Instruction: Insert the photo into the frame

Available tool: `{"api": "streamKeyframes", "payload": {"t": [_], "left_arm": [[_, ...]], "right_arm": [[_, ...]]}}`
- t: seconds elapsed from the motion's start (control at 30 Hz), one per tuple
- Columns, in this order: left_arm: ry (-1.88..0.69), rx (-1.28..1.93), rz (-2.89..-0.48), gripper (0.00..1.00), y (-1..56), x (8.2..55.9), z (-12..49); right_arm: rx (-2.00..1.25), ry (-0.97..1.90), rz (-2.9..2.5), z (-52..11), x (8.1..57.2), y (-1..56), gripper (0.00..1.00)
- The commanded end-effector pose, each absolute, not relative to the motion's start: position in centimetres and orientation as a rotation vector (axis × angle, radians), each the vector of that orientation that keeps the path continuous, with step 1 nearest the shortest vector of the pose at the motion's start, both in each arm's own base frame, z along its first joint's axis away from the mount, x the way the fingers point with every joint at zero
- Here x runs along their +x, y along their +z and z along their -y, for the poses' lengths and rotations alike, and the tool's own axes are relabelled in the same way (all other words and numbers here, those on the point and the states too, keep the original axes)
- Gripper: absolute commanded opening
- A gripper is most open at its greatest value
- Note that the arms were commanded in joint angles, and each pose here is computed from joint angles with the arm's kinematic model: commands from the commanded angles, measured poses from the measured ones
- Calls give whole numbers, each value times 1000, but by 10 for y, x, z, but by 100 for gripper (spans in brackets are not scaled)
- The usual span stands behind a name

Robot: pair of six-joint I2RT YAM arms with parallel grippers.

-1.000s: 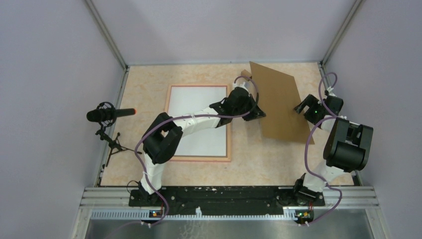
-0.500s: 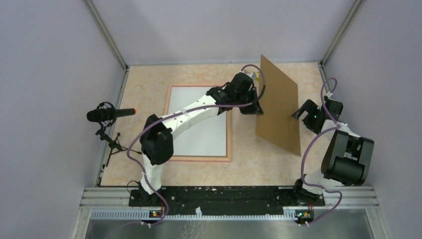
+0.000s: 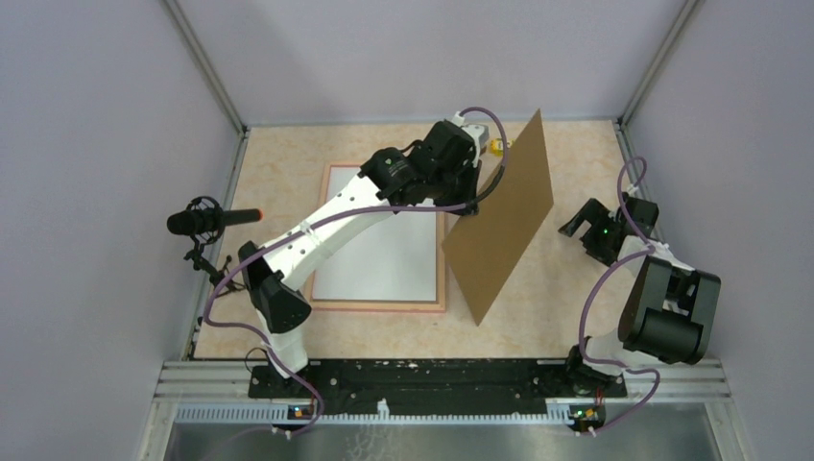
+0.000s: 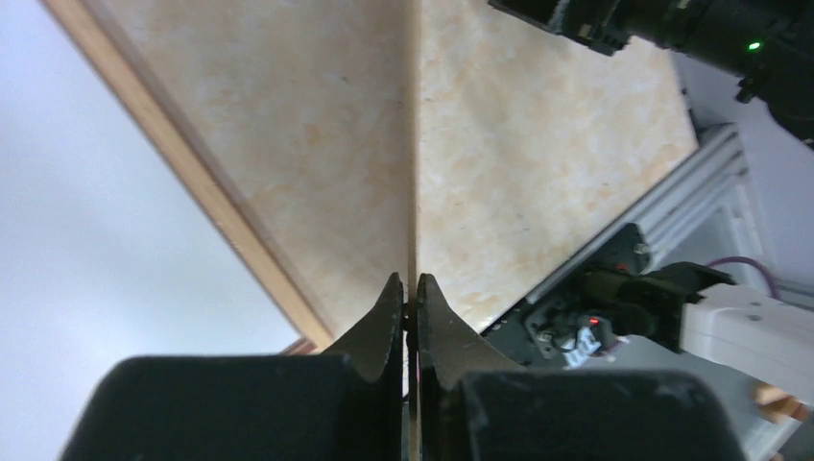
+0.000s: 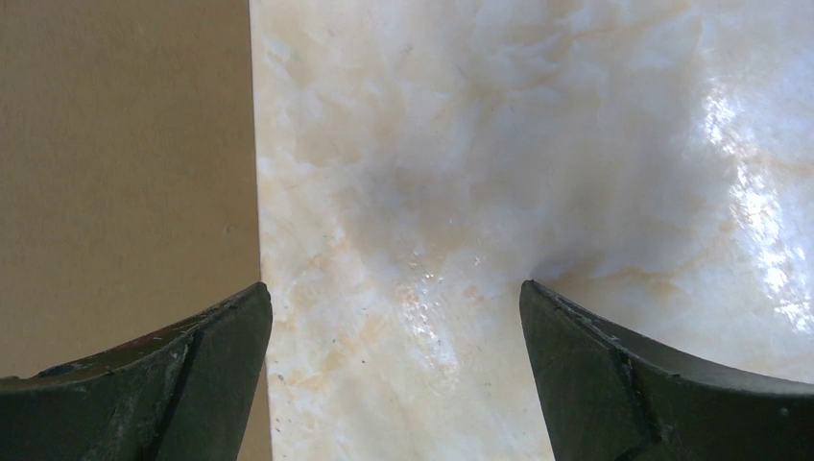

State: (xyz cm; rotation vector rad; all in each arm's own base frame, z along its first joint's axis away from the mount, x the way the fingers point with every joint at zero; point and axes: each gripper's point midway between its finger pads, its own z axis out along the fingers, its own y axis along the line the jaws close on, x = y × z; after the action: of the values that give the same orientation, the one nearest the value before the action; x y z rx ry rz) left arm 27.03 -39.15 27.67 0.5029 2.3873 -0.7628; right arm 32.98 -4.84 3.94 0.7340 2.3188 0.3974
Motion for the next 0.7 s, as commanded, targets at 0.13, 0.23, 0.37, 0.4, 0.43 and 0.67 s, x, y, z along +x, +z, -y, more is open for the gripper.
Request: {"api": "streamKeyframes", "payload": {"t": [0.13, 0.23, 0.37, 0.4, 0.43, 0.67], "left_arm": [[-697, 547, -2207, 0, 341, 263, 385], [-700, 536, -2229, 0, 336, 262, 385], [-727, 576, -2277, 0, 317, 255, 396], [-732, 583, -2283, 0, 314, 253, 398], [-741, 590, -2283, 0, 312, 252, 401], [-764, 613, -2268, 0, 308, 245, 412]], "right_arm": [[730, 454, -2326, 41, 336, 34, 99], [729, 462, -2325, 40, 336, 34, 99], [732, 460, -2320, 40, 336, 36, 99], [735, 469, -2314, 39, 336, 37, 99], [737, 486, -2307, 37, 337, 38, 99], [792, 639, -2230, 15, 336, 73, 99]]}}
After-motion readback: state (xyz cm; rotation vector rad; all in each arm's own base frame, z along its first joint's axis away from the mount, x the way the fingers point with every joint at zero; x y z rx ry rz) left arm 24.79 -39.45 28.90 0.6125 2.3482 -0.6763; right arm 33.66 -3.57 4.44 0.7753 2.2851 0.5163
